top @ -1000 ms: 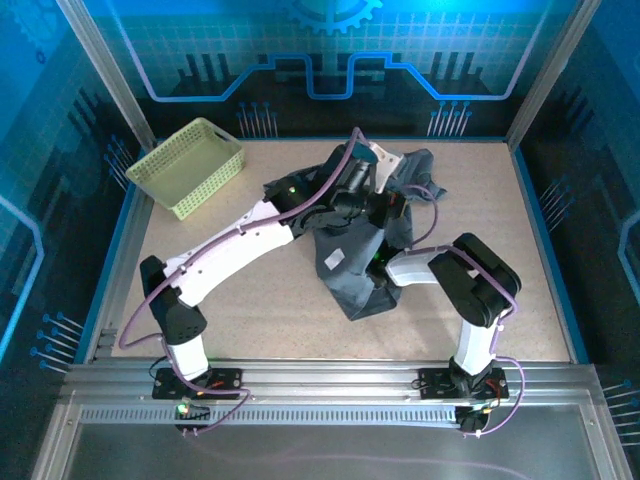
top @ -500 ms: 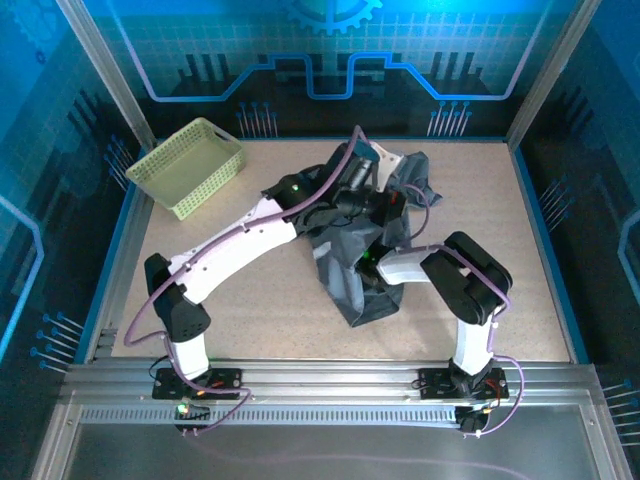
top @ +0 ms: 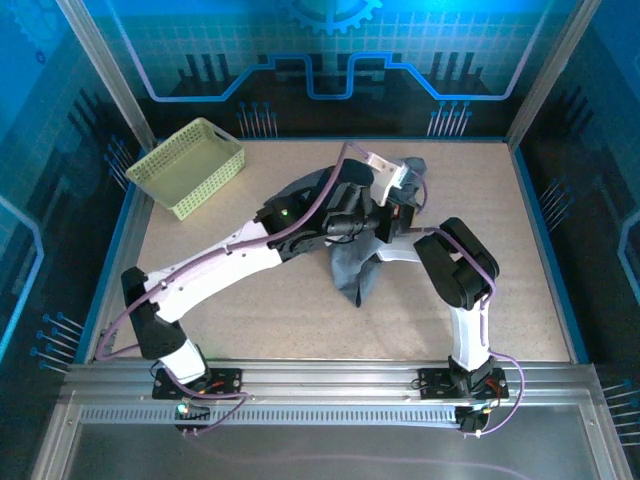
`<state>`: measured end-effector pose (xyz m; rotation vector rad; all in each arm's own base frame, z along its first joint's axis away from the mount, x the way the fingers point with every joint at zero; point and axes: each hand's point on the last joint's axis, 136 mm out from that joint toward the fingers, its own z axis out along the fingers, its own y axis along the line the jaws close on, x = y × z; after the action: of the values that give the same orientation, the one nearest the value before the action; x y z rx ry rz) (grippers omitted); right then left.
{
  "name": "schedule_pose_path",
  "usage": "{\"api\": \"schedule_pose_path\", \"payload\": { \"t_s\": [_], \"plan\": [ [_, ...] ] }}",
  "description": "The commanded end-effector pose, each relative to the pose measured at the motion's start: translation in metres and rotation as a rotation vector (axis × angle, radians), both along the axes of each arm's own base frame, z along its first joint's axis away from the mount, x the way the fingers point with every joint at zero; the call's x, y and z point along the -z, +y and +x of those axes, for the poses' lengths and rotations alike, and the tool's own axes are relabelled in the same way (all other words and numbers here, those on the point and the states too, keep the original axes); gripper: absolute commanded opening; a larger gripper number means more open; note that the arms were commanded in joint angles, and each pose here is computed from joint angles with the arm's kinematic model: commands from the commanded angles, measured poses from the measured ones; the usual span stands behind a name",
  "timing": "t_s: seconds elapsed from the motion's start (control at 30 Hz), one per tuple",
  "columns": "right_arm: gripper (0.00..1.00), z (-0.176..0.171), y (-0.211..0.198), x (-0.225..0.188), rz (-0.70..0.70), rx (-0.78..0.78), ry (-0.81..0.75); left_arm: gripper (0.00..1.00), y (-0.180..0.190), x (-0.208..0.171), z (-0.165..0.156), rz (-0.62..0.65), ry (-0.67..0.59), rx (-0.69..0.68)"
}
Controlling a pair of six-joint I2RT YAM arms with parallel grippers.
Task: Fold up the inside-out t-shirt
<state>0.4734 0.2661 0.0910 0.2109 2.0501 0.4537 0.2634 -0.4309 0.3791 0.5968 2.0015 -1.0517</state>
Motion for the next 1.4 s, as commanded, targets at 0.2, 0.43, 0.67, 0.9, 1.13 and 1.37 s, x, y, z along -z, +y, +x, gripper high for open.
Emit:
{"api": "schedule_pose_path", "payload": {
  "t_s": [0.2,0.43,0.67,0.9,1.13,1.37],
  "plan": [
    [0.85,0.017,-0.025,0.019,0.048,0.064,0.159,0.00,0.030,-0.058,-0.015,-0.158,-0.095,-0.059],
    [0.84,0.014,-0.049,0.021,-0.004,0.126,0.216,0.00,0.082,-0.036,0.028,-0.085,-0.067,-0.250],
    [0.85,0.016,-0.031,0.042,-0.065,0.067,0.321,0.00,0.095,-0.041,0.041,-0.090,-0.040,-0.236],
    [0.85,0.030,0.004,0.045,0.039,0.024,0.331,0.00,0.043,-0.079,-0.002,-0.131,-0.115,-0.082],
    [0.93,0.042,0.025,0.039,0.043,-0.005,0.345,0.00,0.021,-0.085,-0.014,-0.201,-0.096,-0.039],
    [1.00,0.027,0.047,0.061,0.009,-0.053,0.471,0.00,0.023,-0.112,-0.026,-0.272,-0.126,-0.007]
  ]
}}
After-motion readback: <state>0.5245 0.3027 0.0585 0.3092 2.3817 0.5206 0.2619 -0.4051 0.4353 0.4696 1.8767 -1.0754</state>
